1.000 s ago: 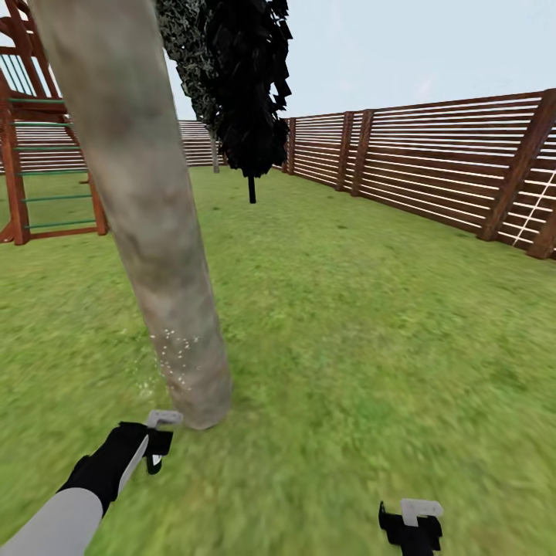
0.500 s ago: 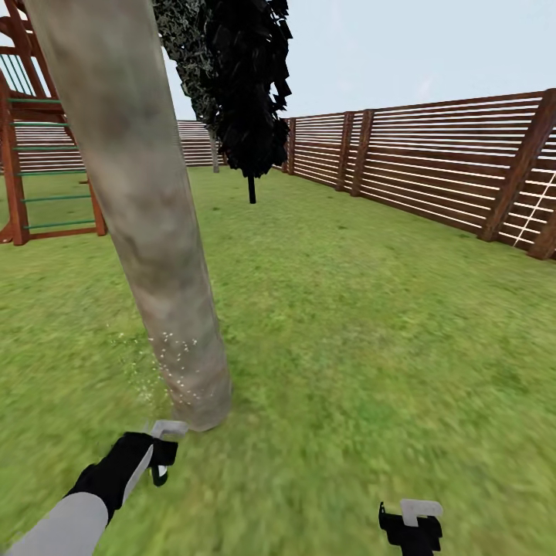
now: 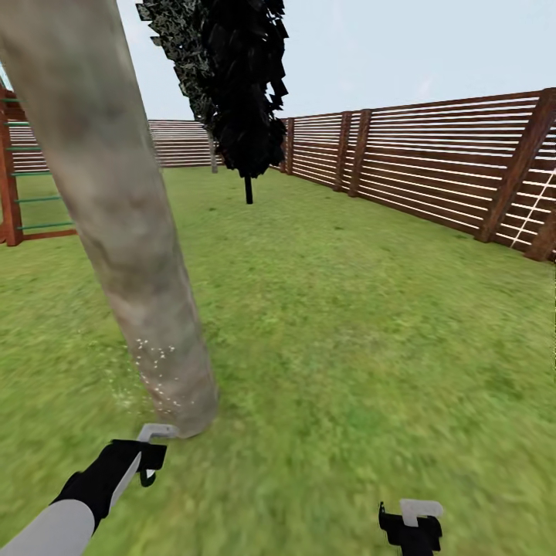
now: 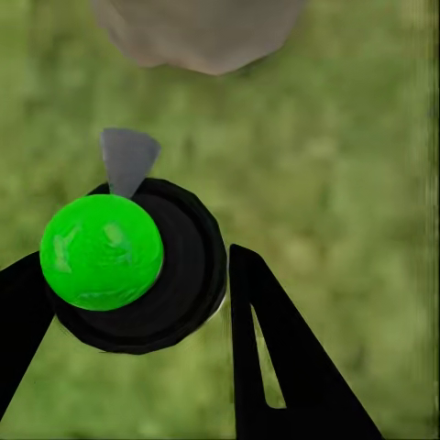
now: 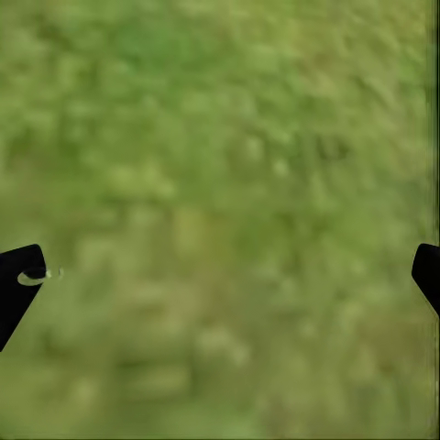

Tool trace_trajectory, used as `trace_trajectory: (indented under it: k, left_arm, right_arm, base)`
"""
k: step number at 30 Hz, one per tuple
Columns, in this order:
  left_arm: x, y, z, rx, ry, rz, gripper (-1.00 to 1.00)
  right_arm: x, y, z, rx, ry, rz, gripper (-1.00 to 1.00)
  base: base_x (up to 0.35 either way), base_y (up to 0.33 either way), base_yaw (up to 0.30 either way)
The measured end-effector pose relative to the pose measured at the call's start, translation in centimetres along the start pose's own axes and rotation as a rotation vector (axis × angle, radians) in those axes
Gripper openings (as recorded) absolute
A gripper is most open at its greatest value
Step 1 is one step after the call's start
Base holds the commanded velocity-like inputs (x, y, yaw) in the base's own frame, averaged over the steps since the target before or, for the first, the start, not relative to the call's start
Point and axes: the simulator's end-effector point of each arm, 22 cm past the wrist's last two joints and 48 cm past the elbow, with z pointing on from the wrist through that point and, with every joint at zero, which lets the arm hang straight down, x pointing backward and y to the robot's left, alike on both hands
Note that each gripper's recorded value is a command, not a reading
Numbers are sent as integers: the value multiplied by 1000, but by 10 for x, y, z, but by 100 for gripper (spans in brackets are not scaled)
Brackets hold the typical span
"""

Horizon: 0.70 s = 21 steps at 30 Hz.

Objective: In the garden, pick up the pesticide atomizer on the floor and spray pesticide onto both trees until each tree trunk is fully covered.

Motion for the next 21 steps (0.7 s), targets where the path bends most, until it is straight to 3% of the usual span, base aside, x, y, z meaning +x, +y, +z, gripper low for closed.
trace_trajectory:
  k: [3, 8, 11, 14, 17, 21]
  left_arm:
    - [0, 1, 0, -1, 1, 0, -100]
    - [4, 1, 1, -5, 7, -6, -100]
    - [4, 1, 1, -17, 4, -51, -100]
    - [3, 1, 1, -15, 0, -62, -100]
    - [-7, -19, 1, 11, -37, -64, -100]
    - [-16, -24, -1, 10, -60, -62, -100]
  right_arm:
    - [-1, 1, 0, 0, -1, 1, 100]
    - [0, 1, 0, 0, 0, 1, 100]
    - [0, 1, 0, -1, 0, 1, 100]
    - [0, 1, 0, 0, -1, 1, 100]
    - [10, 5, -3, -11, 22, 0, 100]
    - [17, 10, -6, -20, 37, 1, 100]
  base:
    - [100, -265, 2]
    - [170, -249, 215]
    - [160, -250, 276]
    - [36, -271, 278]
    - [-8, -277, 277]
    - [-81, -277, 276]
